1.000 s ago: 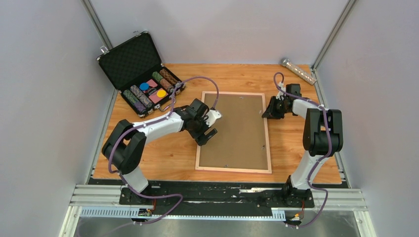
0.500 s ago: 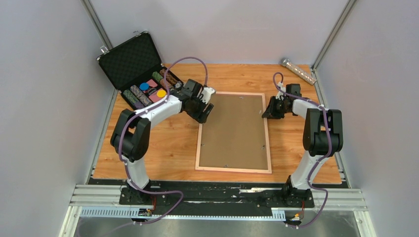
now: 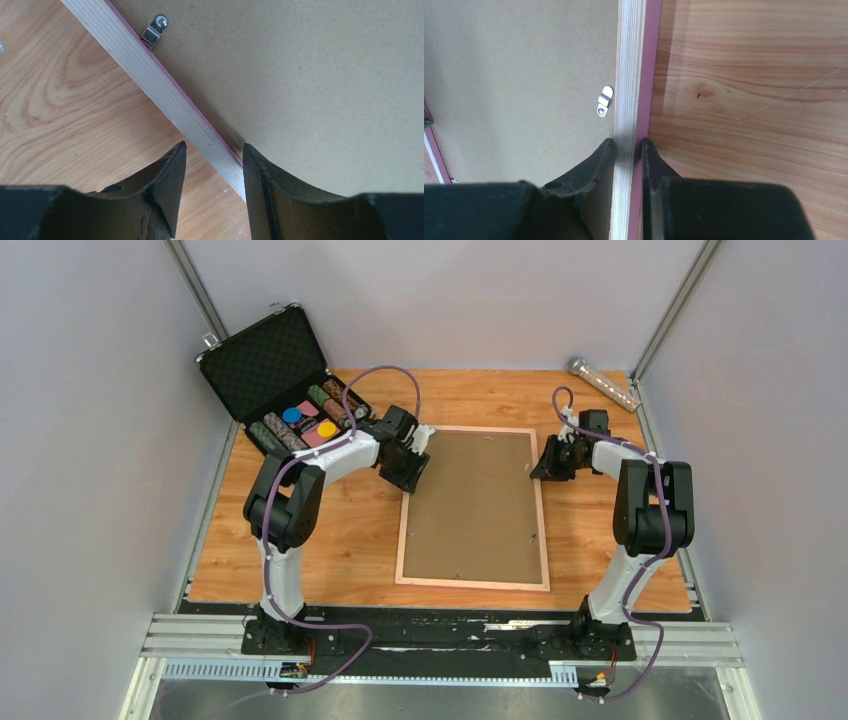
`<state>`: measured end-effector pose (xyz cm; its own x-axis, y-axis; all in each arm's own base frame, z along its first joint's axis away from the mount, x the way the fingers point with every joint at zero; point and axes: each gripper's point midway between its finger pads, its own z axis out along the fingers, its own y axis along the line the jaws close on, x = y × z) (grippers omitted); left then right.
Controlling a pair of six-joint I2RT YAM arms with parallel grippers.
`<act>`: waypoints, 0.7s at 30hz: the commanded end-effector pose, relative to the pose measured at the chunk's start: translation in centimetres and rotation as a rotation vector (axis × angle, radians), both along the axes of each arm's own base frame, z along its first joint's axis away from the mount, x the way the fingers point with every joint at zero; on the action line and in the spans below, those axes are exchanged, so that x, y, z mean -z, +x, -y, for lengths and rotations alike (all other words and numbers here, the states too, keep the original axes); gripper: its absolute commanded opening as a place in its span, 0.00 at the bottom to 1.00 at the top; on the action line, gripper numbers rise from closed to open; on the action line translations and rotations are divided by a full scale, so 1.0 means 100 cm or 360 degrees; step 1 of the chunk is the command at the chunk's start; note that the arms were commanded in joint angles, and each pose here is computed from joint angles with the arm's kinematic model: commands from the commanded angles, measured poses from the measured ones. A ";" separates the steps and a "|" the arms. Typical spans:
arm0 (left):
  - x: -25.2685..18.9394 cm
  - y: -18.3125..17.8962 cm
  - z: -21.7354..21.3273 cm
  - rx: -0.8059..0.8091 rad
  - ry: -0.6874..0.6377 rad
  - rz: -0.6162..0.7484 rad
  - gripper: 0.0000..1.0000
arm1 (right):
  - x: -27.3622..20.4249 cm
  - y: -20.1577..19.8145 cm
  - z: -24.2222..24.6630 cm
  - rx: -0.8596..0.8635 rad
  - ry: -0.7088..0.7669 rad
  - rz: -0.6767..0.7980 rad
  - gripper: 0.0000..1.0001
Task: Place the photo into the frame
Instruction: Install the photo frame at the center of the board.
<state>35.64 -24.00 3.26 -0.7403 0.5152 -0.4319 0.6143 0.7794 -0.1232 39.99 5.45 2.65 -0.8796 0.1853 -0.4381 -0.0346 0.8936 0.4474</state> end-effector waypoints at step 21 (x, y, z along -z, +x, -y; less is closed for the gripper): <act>0.019 -0.002 0.004 -0.0221 -0.0038 -0.0145 0.01 | -0.008 0.004 0.005 -0.0020 -0.0022 0.0045 0.38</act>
